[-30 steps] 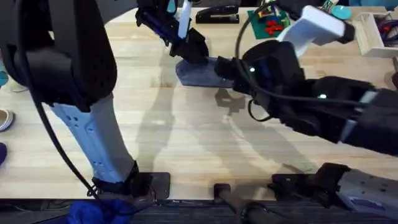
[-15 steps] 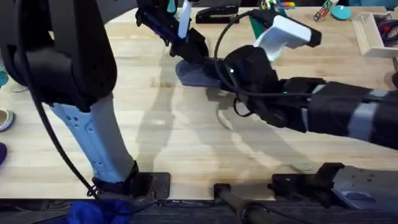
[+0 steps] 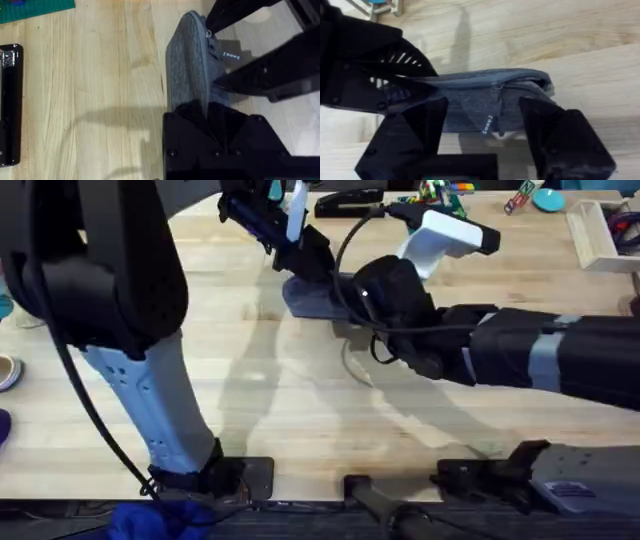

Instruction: Unzip the bag, pick up the pens from the table one at a time and place them inside, then zip the bag closed.

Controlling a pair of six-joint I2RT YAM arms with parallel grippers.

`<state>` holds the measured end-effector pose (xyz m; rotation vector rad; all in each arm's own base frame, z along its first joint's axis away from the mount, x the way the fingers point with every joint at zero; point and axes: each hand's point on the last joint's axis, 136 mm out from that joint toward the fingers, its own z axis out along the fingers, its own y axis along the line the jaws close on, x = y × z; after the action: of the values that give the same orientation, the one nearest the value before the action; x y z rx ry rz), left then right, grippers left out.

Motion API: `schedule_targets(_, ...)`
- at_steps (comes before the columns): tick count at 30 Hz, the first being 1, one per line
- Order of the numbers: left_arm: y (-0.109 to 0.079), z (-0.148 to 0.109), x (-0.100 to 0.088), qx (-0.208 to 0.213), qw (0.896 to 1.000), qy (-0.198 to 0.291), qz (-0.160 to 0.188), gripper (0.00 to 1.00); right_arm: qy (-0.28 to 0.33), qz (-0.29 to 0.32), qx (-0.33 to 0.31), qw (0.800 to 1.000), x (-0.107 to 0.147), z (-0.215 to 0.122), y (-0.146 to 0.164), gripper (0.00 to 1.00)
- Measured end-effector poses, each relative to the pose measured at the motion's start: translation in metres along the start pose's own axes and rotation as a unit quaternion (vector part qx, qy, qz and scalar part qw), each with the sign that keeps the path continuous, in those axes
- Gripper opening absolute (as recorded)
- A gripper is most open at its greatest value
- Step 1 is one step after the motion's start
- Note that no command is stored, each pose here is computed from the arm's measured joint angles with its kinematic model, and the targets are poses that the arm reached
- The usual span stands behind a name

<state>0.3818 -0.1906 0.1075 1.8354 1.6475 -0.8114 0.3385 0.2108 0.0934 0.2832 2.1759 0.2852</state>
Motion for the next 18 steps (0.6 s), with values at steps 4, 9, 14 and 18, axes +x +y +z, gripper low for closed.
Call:
schedule_targets(4, 0.0000, 0.0000, 0.0006, 0.000, 1.000, 0.002, 0.000, 0.042, 0.000, -0.001, 0.006, 1.000, 0.0000, 0.0019, -0.0035, 0.634)
schedule_targets(9, 0.0001, 0.0000, 0.0007, 0.000, 1.000, 0.002, 0.000, 0.041, -0.002, -0.003, 0.009, 1.000, -0.0011, 0.0024, -0.0050, 0.431)
schedule_targets(14, 0.0001, -0.0001, 0.0009, 0.000, 1.000, 0.002, 0.000, 0.042, -0.002, -0.003, 0.009, 1.000, -0.0013, 0.0025, -0.0052, 0.346)
schedule_targets(18, 0.0001, 0.0000, 0.0008, 0.000, 1.000, 0.002, 0.000, 0.043, -0.002, -0.002, 0.009, 1.000, -0.0014, 0.0025, -0.0048, 0.214)
